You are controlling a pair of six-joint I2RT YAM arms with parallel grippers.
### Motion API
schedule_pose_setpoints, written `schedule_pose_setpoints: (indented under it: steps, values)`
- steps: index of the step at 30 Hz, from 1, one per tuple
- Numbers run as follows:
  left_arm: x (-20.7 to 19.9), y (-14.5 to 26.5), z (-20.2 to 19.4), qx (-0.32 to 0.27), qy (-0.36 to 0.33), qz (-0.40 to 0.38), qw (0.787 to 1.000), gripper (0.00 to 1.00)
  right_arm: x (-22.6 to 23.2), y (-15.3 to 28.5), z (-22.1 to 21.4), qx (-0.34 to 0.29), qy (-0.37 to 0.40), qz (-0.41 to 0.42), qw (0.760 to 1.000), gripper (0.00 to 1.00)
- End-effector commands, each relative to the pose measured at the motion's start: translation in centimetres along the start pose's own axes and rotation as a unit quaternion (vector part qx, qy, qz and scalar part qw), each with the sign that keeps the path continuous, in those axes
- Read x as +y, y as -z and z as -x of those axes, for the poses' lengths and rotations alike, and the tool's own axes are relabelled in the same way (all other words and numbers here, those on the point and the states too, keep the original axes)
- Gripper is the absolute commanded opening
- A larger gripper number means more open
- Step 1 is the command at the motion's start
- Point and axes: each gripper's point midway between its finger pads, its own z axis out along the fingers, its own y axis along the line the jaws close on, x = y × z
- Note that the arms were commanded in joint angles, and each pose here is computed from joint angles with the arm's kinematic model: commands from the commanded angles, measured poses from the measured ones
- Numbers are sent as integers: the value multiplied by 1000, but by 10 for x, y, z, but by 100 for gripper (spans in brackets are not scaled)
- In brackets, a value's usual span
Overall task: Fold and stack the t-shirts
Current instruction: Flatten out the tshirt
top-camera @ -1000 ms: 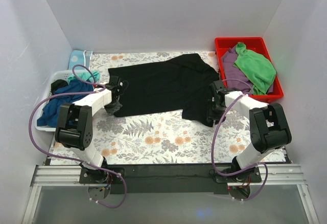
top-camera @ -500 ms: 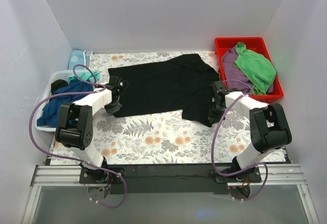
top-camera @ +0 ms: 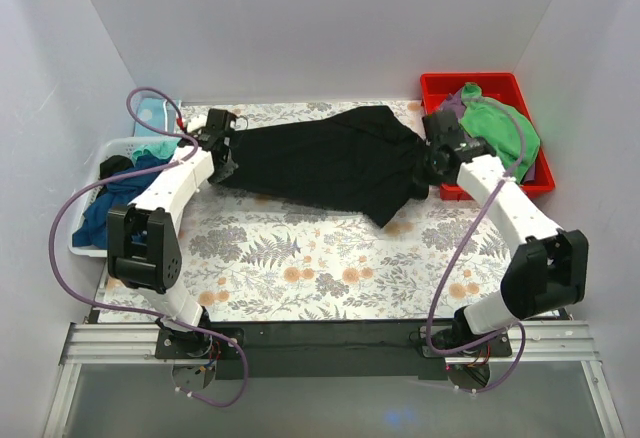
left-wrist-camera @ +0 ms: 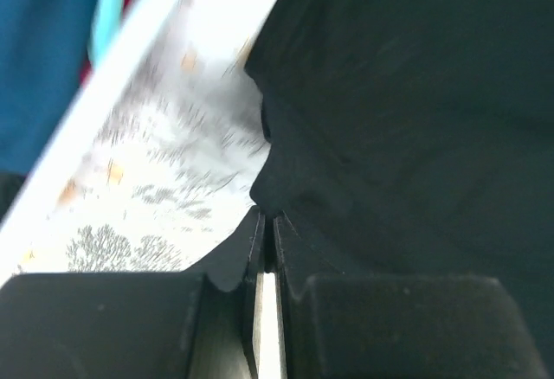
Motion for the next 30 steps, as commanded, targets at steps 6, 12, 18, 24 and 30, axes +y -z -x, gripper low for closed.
schedule_pose_setpoints:
  steps: [6, 12, 18, 24, 30]
  values:
    - [-18, 95, 123, -157, 38, -66, 985, 0, 24, 142, 168, -266, 2, 29, 964, 1]
    - [-22, 163, 192, -251, 70, -105, 960, 0, 31, 231, 219, -376, 12, 60, 925, 1]
    - [-5, 239, 225, -320, 111, -160, 927, 0, 25, 308, 224, -452, 30, 86, 887, 1]
    - [34, 318, 245, -392, 136, -192, 889, 0, 18, 392, 204, -537, 47, 138, 831, 1]
    - [70, 368, 237, -424, 158, -222, 864, 0, 11, 468, 174, -607, 49, 199, 768, 1]
